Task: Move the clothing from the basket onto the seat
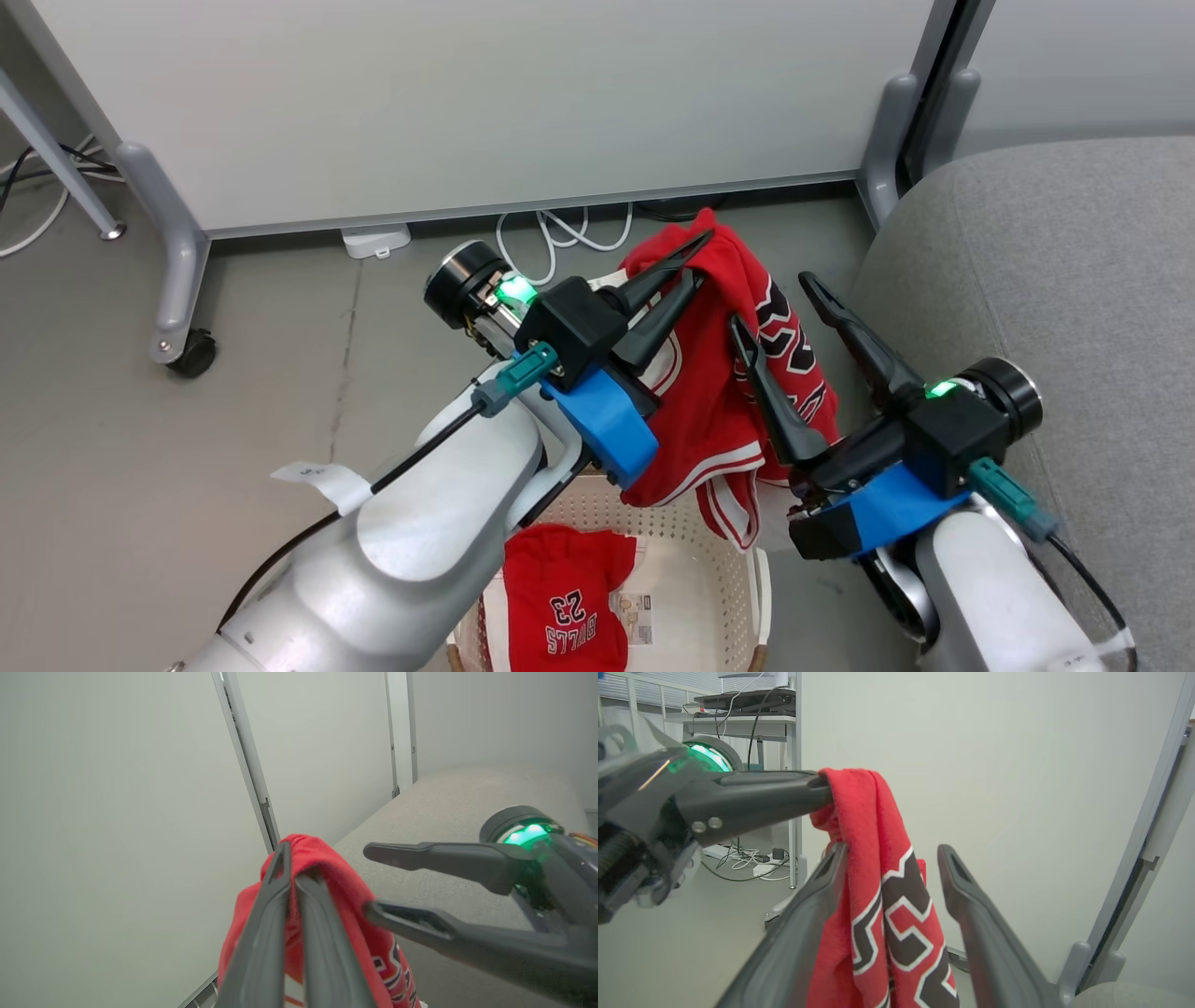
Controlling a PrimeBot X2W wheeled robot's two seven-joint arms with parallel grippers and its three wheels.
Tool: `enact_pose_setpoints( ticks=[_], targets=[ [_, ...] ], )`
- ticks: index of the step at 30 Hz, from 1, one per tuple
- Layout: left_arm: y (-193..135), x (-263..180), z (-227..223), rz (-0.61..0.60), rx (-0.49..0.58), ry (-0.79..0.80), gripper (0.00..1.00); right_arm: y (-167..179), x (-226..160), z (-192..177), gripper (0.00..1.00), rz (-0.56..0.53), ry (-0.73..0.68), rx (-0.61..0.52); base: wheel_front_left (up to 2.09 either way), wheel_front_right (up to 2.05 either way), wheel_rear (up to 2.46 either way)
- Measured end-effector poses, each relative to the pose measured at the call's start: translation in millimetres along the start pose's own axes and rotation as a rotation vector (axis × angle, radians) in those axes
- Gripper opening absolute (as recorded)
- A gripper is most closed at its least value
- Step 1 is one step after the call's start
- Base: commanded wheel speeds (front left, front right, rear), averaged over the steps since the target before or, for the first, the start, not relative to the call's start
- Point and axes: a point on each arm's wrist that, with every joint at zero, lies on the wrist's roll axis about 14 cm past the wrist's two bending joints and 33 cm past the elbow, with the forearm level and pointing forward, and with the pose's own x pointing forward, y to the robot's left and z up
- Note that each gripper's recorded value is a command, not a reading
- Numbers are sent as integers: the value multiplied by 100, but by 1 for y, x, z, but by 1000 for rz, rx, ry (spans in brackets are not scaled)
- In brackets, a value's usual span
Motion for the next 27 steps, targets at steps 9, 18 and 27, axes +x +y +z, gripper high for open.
enact_pose_setpoints(
  ticks=[9, 18, 27],
  targets=[
    [-6, 1, -2, -17, -5, 2, 0, 13, 9, -39, 100, 39, 121, 14, 0, 0, 0],
    [-6, 1, -1, -18, -6, -4, 0, 21, 13, -65, 0, 52, 203, 48, 0, 0, 0],
    [-4, 1, 2, -12, -4, -10, 0, 25, 15, -59, 0, 54, 185, 58, 0, 0, 0]
  ],
)
